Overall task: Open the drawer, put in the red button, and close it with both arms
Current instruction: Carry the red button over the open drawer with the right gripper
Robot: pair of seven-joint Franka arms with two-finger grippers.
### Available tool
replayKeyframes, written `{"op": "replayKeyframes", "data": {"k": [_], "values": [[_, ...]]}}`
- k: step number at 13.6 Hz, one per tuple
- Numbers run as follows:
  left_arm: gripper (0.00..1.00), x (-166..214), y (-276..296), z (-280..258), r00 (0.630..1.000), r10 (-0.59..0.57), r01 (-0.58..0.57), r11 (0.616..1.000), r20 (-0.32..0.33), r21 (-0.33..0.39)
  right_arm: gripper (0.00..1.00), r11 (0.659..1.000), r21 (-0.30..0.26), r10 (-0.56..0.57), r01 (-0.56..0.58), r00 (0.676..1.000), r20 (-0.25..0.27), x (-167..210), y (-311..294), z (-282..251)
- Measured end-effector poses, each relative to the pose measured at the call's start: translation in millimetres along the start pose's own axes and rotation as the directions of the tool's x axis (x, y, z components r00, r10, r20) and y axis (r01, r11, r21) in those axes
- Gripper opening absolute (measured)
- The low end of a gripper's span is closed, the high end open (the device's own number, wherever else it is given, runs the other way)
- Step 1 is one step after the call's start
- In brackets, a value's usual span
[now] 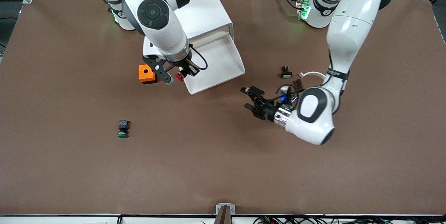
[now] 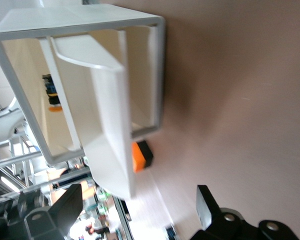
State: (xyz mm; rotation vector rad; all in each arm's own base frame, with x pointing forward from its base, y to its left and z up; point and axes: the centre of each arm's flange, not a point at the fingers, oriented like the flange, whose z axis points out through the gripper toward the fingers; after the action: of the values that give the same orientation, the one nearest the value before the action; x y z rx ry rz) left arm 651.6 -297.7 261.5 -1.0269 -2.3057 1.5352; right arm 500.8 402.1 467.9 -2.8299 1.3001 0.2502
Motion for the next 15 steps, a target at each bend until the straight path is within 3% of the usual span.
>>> {"op": "replayKeyframes", "data": {"k": [6,11,15], "values": [[1.0,23.0,23.1,-96.0,0.989,0.116,-0.106,0.989,0.095,-0.107,0.41,0.997,-0.006,0.081,-0.081,0.996,0.023,-40.6,-19.6,51.4],[1.0,18.7,7.5,-126.0,0.965,0.246,-0.228,0.959,0.095,-0.17,0.41,0.993,-0.069,0.097,-0.096,0.995,0.015,-39.3,-16.9,87.8],[1.0,15.8,-8.4,-147.0,0.938,0.336,-0.311,0.925,0.086,-0.217,0.41,0.994,-0.055,0.093,-0.093,0.996,0.012,-43.0,-15.1,104.6]]}}
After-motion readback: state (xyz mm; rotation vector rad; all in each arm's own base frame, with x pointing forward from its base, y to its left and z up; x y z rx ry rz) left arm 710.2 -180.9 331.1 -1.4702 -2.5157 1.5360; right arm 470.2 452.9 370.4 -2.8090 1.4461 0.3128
